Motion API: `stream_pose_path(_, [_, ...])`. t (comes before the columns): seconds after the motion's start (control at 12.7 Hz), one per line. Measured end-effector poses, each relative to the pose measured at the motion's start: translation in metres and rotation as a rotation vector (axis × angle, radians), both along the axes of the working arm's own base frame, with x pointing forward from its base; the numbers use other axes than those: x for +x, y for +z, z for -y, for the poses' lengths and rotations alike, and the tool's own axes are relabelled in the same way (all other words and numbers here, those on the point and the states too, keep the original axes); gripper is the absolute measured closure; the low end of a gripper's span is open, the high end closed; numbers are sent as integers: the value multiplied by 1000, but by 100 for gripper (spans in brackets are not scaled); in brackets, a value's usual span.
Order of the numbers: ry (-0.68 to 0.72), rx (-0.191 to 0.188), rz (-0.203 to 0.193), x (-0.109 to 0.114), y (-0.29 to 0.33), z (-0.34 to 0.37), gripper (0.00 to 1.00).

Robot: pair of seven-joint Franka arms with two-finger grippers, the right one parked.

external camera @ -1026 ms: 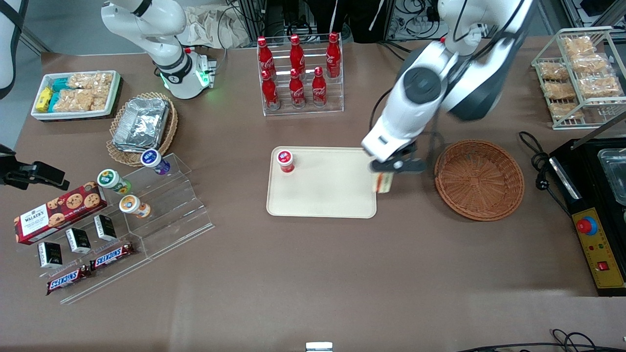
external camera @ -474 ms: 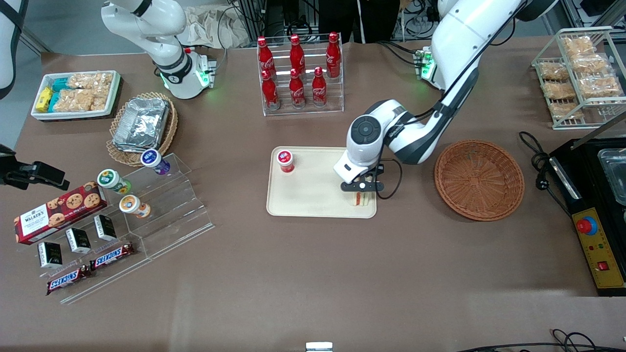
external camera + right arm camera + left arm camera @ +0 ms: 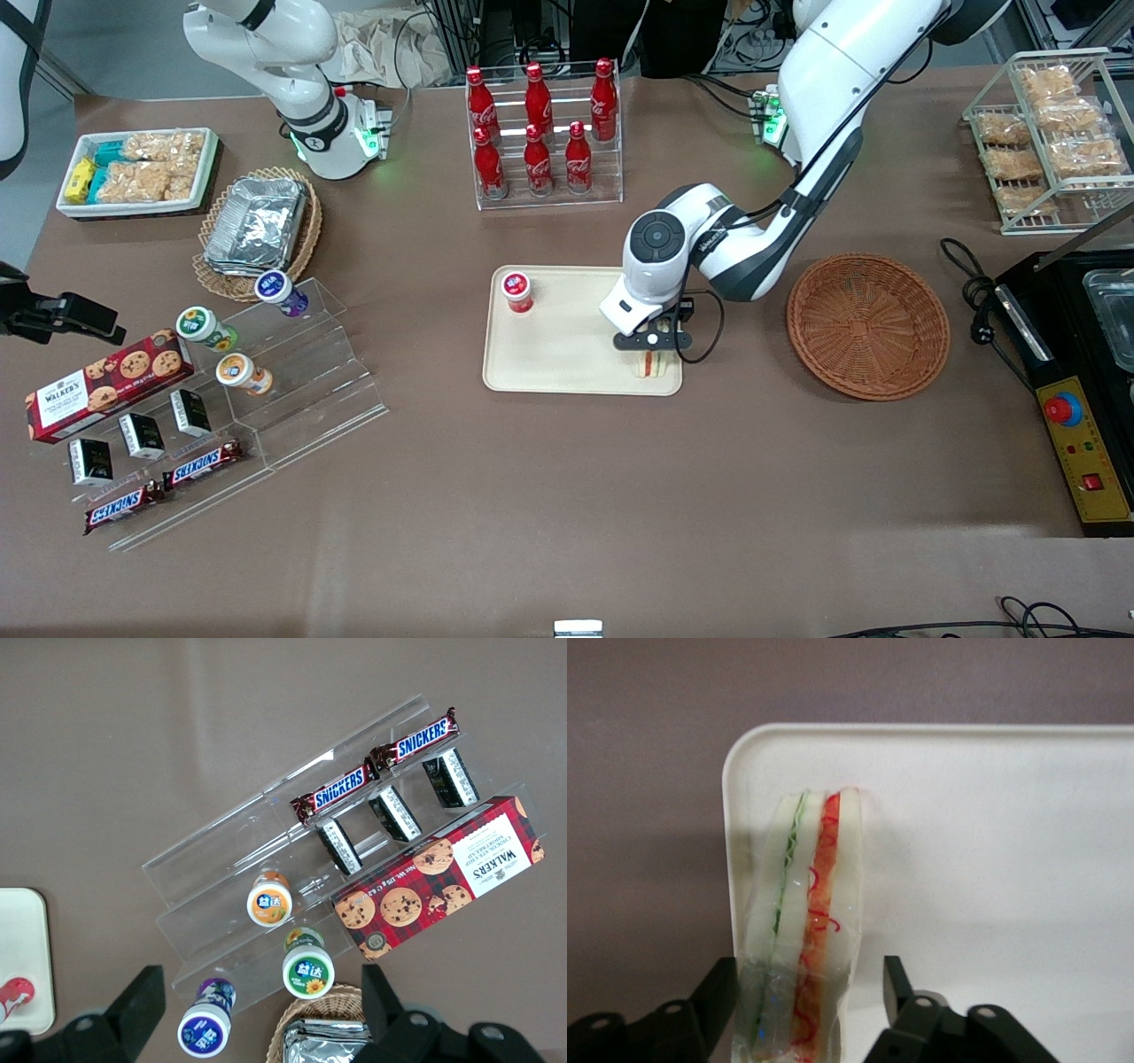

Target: Place sandwich from basket to tray

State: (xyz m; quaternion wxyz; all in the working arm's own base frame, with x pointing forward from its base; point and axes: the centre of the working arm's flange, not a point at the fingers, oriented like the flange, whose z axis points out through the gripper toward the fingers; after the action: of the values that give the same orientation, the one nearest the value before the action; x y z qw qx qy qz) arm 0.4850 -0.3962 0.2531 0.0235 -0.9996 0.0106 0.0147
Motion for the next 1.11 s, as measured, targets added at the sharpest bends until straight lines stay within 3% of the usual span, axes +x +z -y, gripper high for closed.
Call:
stream_pose_path(0.16, [46,8,18,13,28,-1,0])
stream_pose_path(0.39, [181,38,-10,38,122,-22,0])
stream_pose_path(0.55, [304,-17,10,52,207,-64,0])
stream_pose_path(0.87, [471,7,58,40,320,-169,0])
stream_pose_path(1.11, [451,26,29,35,360,-273,0])
